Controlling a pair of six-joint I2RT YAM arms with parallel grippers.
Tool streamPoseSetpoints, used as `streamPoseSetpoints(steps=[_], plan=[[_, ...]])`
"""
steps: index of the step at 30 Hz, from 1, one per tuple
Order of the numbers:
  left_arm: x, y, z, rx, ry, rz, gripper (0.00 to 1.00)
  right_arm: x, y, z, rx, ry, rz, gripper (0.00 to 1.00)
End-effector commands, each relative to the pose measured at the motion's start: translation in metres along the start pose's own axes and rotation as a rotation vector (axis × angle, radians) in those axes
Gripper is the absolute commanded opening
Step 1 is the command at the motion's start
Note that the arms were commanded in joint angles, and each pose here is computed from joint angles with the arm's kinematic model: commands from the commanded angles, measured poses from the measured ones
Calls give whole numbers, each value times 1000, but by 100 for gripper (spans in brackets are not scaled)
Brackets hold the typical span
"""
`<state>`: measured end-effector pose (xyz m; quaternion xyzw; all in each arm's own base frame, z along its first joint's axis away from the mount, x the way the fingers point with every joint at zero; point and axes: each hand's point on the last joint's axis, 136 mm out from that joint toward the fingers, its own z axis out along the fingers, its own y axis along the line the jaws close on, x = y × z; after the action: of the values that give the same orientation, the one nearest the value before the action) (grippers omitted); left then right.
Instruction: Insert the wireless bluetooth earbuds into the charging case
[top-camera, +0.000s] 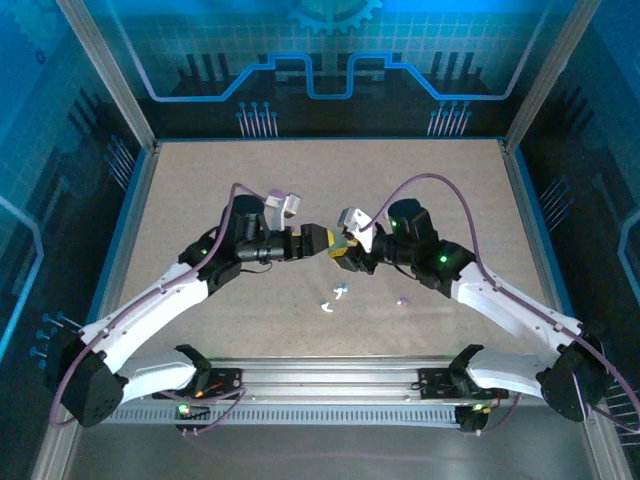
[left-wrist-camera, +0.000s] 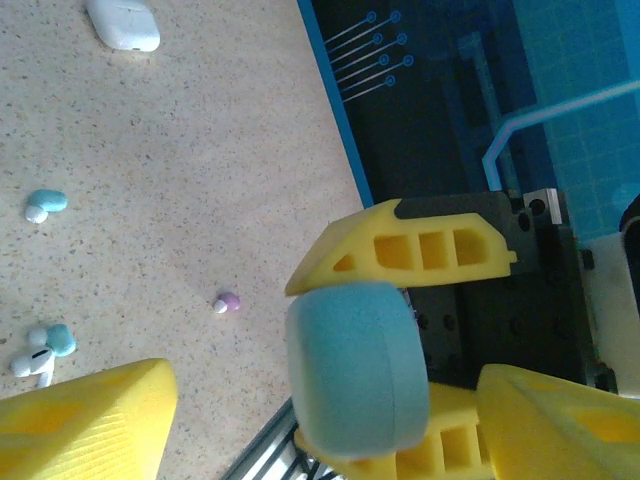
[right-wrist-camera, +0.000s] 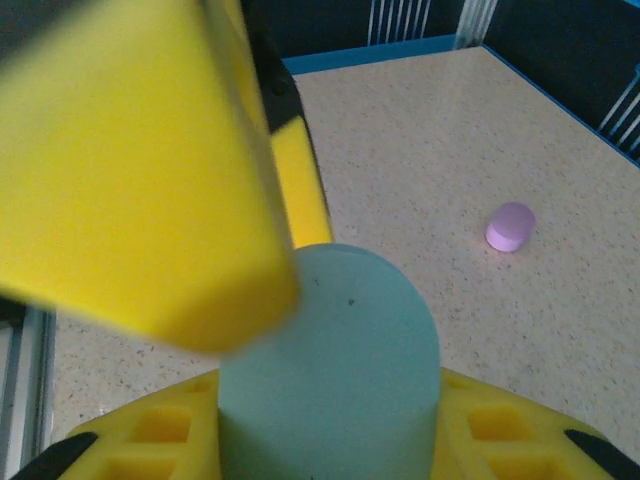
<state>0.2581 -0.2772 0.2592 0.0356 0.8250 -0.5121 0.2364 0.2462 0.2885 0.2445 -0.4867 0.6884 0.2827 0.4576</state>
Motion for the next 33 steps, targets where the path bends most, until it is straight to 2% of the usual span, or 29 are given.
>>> streamPoseSetpoints(steps=[1, 7, 10, 13, 15, 20, 23, 28, 33], plan=[[-7, -18, -1, 44, -7, 49, 73, -18, 2, -2, -36, -60, -47, 38], [-5, -16, 1, 44, -11, 24, 46, -16, 0, -3, -13, -65, -49, 38], [-4, -15, 2, 36, -13, 13, 38, -18, 0, -4, -10, -67, -63, 39], [-4, -12, 4, 24, -19, -14, 20, -21, -1, -7, 6, -74, -82, 41], [-9, -11, 3, 30, -55, -55, 8, -23, -4, -10, 35, -81, -100, 47], [-24, -24, -2, 124, -146, -154, 7, -22, -31, -29, 220, -160, -140, 71], [-28, -30, -5, 150, -165, -203, 7, -14, -39, -36, 172, -194, -128, 71], [-33, -40, -7, 218, -181, -260, 8, -32, -24, -45, 14, -300, -139, 69], [-37, -47, -11, 261, -197, -280, 8, -44, -25, -45, -2, -344, -137, 65]])
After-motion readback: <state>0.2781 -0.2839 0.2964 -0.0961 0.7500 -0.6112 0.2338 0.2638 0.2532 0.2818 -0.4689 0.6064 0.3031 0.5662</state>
